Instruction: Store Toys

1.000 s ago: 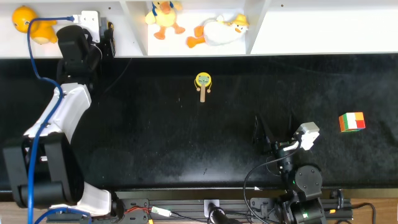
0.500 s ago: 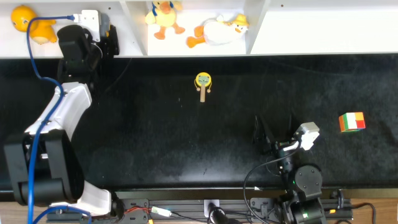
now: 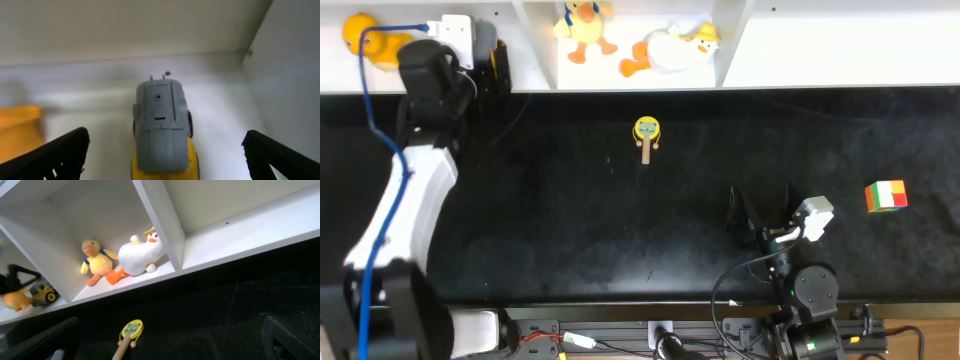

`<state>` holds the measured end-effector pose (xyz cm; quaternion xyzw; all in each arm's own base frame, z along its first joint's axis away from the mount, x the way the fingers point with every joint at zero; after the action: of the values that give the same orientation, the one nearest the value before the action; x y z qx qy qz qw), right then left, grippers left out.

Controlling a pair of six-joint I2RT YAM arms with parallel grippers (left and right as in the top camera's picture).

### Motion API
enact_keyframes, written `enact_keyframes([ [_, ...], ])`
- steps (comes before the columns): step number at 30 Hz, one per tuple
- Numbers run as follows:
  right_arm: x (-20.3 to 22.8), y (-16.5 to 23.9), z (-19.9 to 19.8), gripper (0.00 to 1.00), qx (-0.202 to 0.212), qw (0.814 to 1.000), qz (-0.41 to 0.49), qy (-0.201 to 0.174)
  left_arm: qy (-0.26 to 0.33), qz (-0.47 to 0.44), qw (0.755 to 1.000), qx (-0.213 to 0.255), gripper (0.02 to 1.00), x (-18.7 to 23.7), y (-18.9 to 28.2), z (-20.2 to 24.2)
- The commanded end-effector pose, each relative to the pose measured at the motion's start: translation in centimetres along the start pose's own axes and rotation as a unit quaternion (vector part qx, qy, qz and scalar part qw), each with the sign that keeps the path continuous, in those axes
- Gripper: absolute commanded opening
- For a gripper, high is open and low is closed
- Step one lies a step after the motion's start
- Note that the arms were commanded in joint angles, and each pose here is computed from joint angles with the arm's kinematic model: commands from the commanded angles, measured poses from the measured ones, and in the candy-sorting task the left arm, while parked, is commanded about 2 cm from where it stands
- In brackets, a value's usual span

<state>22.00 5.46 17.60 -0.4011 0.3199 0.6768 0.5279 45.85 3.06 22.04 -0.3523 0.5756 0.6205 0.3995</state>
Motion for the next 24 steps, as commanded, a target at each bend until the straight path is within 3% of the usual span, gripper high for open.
enact_keyframes([
  [1, 0.2, 0.0, -0.3, 0.996, 0.005, 1.000, -0.003, 0.000, -0.007, -0.019, 1.000, 0.005, 0.998, -2.6, 3.3, -0.2],
  [24, 0.2, 0.0, -0.3, 0.996, 0.005, 1.000, -0.003, 0.000, 0.021, 0.151, 0.988, 0.027, 0.998, 4.3, 19.9, -2.1],
])
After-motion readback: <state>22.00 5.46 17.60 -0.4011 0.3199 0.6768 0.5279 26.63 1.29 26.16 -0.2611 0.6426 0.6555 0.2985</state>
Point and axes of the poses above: each gripper's point midway between its finger pads, its own y axis back along the fingers, its own z axis along the line the jaws close on, x = y × z, the point moved 2 cm from there along y, back along the fingers, and after that the axes turned 2 degrees about -y, right-handed, at the moved point
